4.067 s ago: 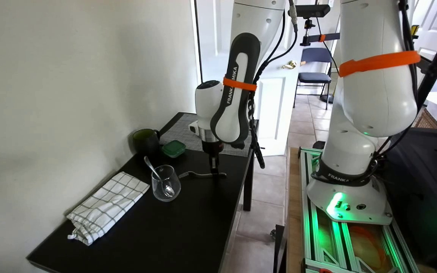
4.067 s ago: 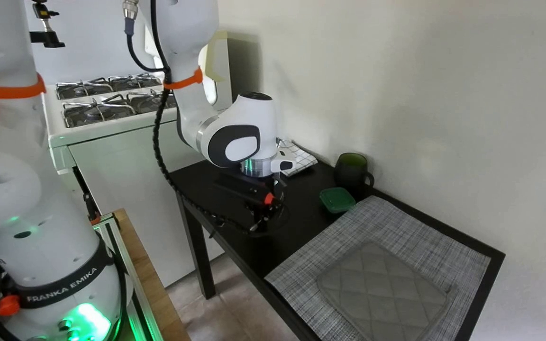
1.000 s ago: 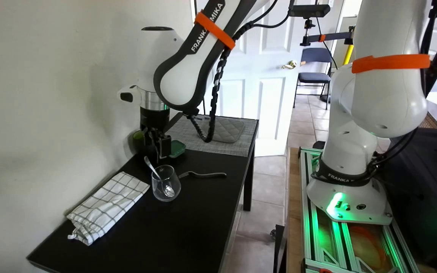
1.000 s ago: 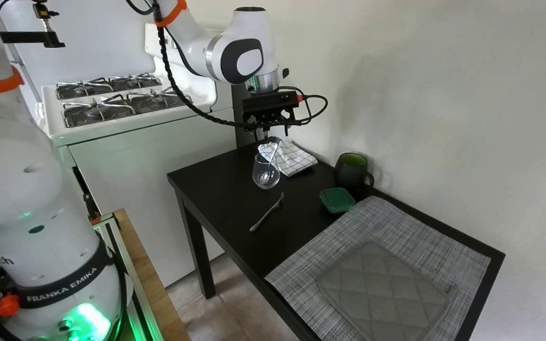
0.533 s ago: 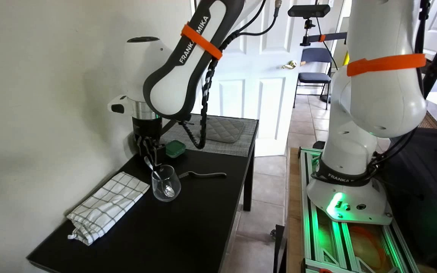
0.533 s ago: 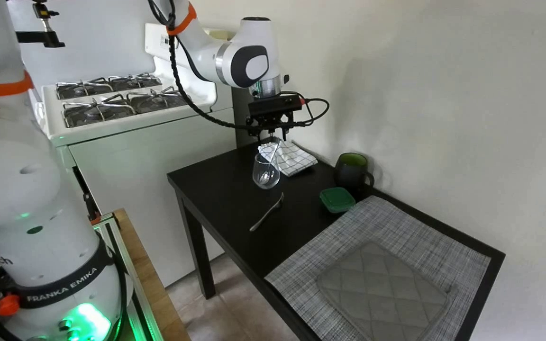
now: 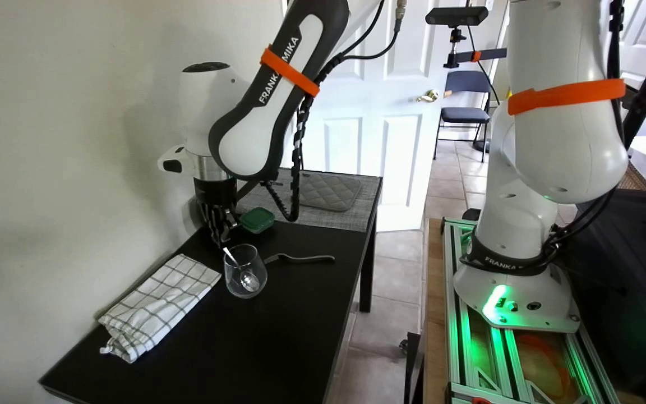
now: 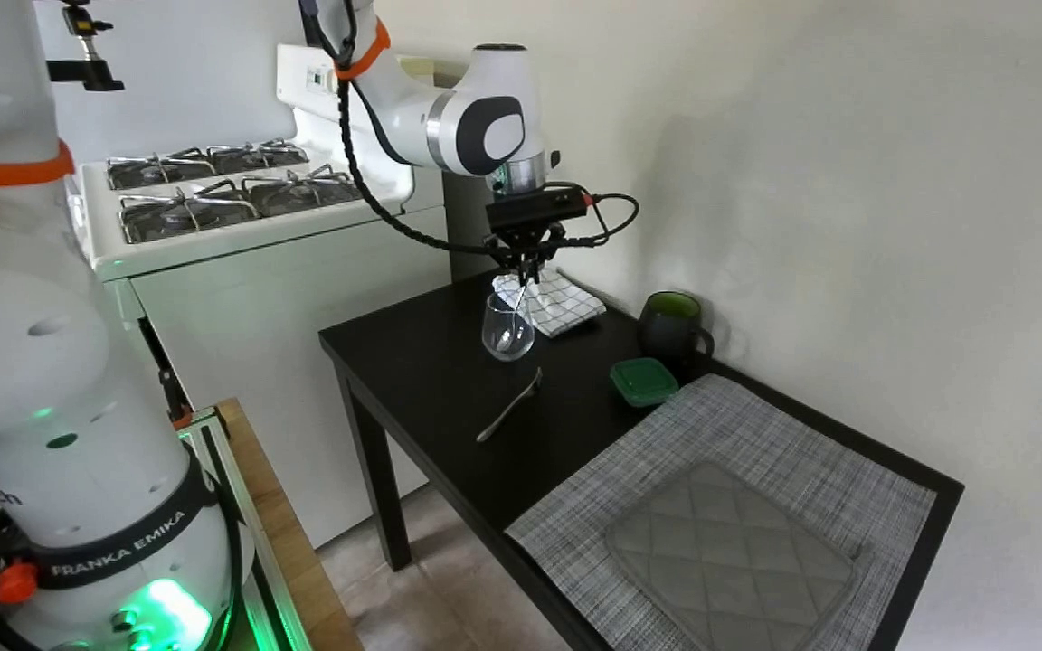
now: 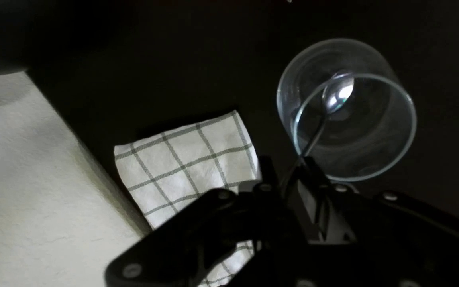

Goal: Remove the folk and then the spoon from the glass cup and put them on the table

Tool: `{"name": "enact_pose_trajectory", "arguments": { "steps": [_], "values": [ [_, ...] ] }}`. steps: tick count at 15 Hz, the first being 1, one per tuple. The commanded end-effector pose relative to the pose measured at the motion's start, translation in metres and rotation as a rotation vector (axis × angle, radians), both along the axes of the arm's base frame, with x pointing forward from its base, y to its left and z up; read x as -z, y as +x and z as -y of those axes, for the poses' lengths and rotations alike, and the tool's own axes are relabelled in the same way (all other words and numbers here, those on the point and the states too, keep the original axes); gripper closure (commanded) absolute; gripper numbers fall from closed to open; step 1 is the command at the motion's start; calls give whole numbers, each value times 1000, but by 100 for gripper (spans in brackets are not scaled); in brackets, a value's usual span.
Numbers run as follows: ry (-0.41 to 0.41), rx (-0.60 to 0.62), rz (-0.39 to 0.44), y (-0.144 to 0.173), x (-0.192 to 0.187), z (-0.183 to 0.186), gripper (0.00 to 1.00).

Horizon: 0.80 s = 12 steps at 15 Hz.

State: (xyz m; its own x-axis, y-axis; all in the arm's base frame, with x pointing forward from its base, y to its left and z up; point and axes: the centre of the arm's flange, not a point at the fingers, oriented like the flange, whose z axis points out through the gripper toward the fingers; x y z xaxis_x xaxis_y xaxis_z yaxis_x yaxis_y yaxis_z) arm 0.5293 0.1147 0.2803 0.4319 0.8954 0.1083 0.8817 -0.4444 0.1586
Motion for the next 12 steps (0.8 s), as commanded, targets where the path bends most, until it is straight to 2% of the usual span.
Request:
{"name": "enact_pose_trajectory", "arguments": {
  "steps": [1,12],
  "values": [
    [-11,-14,-33,4,-1,-2,99],
    [4,6,-28,-2,-14,-2,98]
  ]
}}
